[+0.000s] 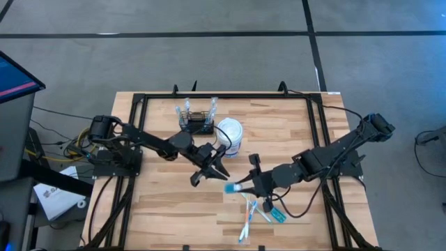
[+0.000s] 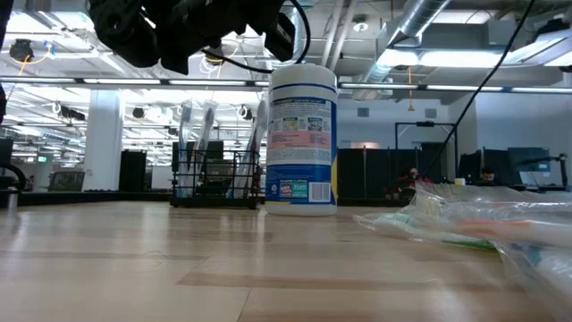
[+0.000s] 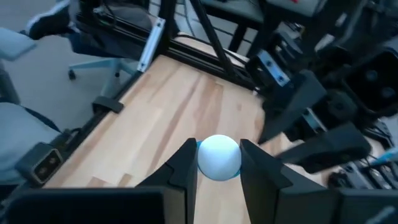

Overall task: Pick & Place toothbrushing station
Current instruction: Put the top blue mouthwash into the mesh organizer

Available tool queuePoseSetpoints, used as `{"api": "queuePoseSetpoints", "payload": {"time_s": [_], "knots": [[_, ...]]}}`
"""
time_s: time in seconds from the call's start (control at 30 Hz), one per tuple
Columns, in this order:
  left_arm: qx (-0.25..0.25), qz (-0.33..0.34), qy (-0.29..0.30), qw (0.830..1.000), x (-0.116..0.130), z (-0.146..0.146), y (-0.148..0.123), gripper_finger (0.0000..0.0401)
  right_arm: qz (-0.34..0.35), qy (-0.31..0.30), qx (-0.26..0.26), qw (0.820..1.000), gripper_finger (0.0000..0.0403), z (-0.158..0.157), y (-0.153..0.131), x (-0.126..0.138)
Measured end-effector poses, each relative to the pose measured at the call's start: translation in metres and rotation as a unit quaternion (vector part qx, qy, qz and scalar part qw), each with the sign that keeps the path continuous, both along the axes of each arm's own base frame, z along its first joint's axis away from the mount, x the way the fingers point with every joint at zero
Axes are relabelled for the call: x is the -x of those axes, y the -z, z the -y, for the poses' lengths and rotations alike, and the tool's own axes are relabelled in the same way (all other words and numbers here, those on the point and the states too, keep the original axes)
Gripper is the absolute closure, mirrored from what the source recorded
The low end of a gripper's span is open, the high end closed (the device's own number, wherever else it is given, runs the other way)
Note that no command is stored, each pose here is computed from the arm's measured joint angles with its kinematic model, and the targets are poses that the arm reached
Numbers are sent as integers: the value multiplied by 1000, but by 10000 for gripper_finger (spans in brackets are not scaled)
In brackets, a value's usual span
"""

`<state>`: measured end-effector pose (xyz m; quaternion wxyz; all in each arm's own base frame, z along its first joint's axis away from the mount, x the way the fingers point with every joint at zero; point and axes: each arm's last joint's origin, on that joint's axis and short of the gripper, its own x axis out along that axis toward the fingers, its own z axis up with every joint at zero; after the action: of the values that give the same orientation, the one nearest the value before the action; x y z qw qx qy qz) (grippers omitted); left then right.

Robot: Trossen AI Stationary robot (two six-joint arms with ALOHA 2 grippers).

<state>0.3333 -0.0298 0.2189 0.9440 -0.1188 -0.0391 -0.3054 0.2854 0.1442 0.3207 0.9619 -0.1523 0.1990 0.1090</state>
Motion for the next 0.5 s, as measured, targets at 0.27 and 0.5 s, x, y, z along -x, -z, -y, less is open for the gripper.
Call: {"api": "queuePoseSetpoints", "payload": {"time_s": [0.27,0.5], "knots": [[6,-9,29,1000,0,2,1,342,10,-27,-1,1000,321,-1,-2,-1],[4,-2,69,998,-1,8,-5,322,7,-50,-15,999,321,1,-3,-3]]}}
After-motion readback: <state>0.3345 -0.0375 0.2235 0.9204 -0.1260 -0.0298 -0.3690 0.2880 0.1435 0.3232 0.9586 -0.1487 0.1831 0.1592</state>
